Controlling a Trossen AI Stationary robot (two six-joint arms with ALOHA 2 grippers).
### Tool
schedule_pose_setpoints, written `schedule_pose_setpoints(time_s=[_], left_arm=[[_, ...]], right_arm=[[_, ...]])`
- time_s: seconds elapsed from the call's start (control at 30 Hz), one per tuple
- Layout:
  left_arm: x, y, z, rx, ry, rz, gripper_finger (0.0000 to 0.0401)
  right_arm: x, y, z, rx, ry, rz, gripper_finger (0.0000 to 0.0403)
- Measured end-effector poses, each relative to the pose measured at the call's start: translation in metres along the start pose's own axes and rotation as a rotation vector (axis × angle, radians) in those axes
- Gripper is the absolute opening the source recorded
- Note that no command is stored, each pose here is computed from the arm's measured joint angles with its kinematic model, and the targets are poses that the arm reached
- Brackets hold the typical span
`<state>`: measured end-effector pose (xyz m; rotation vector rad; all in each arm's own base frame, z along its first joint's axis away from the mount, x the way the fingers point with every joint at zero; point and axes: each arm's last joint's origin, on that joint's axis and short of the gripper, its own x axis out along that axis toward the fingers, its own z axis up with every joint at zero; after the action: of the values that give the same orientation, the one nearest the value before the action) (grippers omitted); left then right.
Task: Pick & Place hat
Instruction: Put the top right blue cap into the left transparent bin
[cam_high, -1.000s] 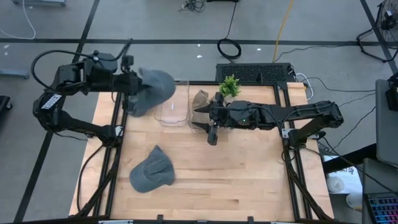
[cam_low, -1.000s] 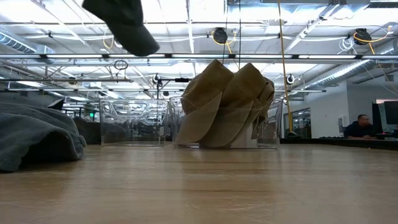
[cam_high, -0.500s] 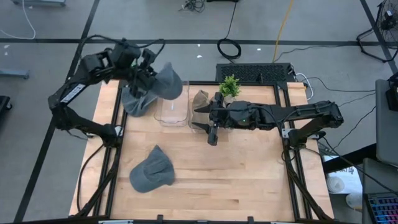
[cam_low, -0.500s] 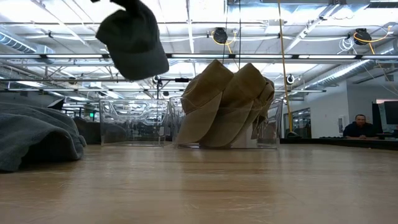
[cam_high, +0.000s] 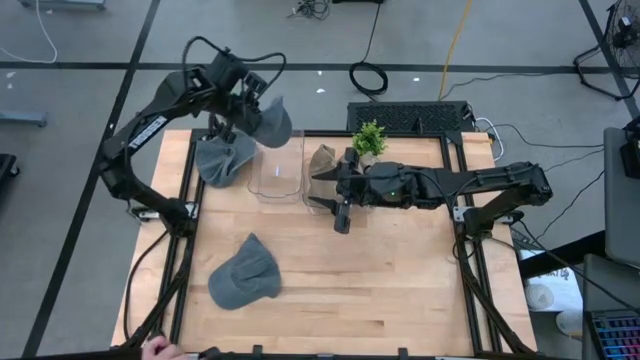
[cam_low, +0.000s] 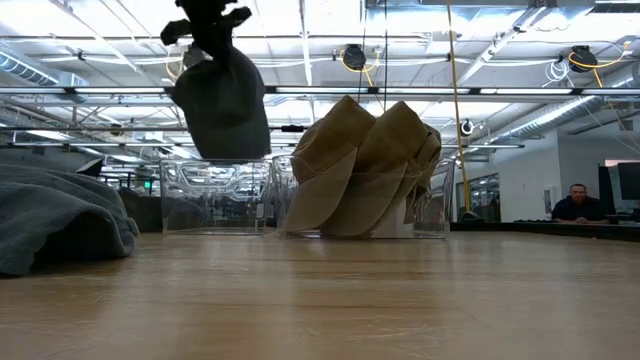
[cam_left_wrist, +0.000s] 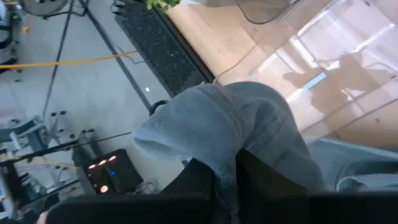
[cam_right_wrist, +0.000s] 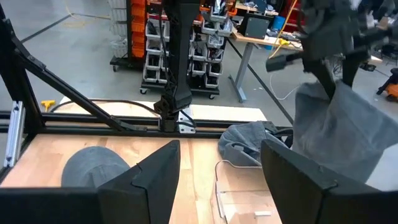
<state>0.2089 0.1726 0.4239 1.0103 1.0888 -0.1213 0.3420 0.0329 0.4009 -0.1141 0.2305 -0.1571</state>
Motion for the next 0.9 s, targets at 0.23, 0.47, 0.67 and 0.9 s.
schedule_pose_setpoints(time_s=[0.23, 0.47, 0.67, 0.9], left_arm=[[0.027, 0.006, -0.001, 0.045, -0.03, -0.064, 0.0031], [0.056, 0.01, -0.006, 0.049, -0.049, -0.139, 0.0031], [0.081, 0.012, -0.015, 0.042, -0.03, -0.204, 0.0031], [0.108, 0.012, -0.024, 0.048, 0.001, -0.266, 0.0031]], right_arm=[[0.0, 0.0, 0.0, -0.056, 0.0, 0.0, 0.0212], [0.0, 0.0, 0.002, -0.052, -0.024, -0.002, 0.0212], [0.0, -0.001, 0.007, -0.148, -0.073, -0.011, 0.0209], [0.0, -0.001, 0.007, -0.266, -0.071, -0.023, 0.0214]])
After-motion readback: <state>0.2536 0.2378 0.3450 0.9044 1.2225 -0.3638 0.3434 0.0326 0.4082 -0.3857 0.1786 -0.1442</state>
